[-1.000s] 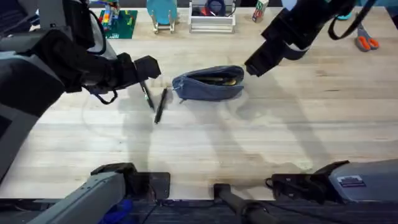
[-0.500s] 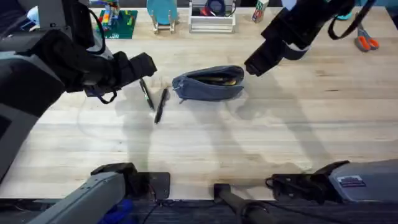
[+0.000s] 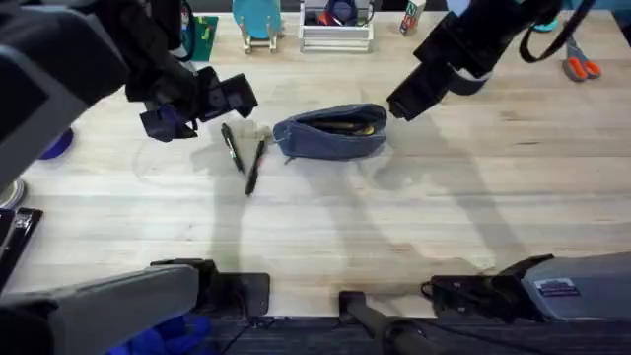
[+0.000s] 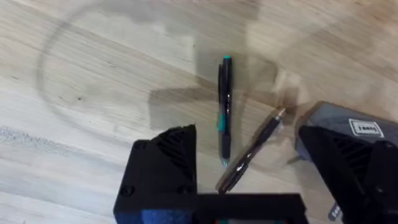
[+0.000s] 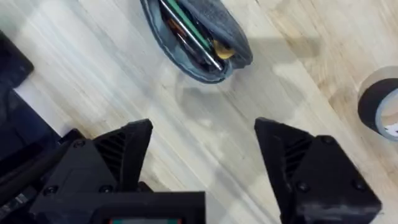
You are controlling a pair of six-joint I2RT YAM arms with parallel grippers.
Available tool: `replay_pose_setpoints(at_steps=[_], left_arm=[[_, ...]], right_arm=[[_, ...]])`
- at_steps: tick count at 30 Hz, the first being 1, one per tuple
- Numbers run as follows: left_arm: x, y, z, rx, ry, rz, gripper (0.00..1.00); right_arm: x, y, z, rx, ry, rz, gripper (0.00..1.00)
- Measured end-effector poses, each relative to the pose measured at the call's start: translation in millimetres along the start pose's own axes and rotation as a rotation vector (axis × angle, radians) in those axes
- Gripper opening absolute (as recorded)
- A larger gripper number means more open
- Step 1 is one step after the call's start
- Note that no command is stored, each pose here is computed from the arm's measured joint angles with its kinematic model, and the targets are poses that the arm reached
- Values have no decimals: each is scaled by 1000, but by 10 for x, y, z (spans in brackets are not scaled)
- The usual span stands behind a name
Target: Unzip the bag, pick up the pens from the table one at a time and place them inside, then zip the bag closed.
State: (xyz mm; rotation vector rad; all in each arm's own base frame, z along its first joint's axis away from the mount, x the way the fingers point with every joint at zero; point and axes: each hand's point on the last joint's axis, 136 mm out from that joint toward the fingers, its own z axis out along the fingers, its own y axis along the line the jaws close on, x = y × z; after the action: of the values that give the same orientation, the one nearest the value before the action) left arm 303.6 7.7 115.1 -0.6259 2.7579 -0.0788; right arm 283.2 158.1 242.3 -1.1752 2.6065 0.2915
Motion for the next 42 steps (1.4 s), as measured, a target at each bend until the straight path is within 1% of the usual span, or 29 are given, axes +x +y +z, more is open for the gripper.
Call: replay_pose_setpoints(at_steps=[6, 10, 24, 34, 36, 42], left_arm=[[59, 50, 137, -43, 55, -26, 995], [97, 59, 227, -60, 86, -26, 995], [167, 121, 444, -114, 149, -27, 995], [314, 164, 719, -155, 250, -22, 995], [285, 160, 716, -156, 242, -21, 993], [274, 149, 737, -154, 246, -21, 991]], right_arm=[[0, 0, 0, 0, 0, 0, 997], [0, 0, 0, 0, 0, 0, 996], [-3, -1, 0, 0, -1, 0, 996], [-12, -5, 0, 2, -5, -1, 996], [-15, -7, 0, 3, -6, -1, 996], [-16, -7, 0, 3, -6, -1, 996]])
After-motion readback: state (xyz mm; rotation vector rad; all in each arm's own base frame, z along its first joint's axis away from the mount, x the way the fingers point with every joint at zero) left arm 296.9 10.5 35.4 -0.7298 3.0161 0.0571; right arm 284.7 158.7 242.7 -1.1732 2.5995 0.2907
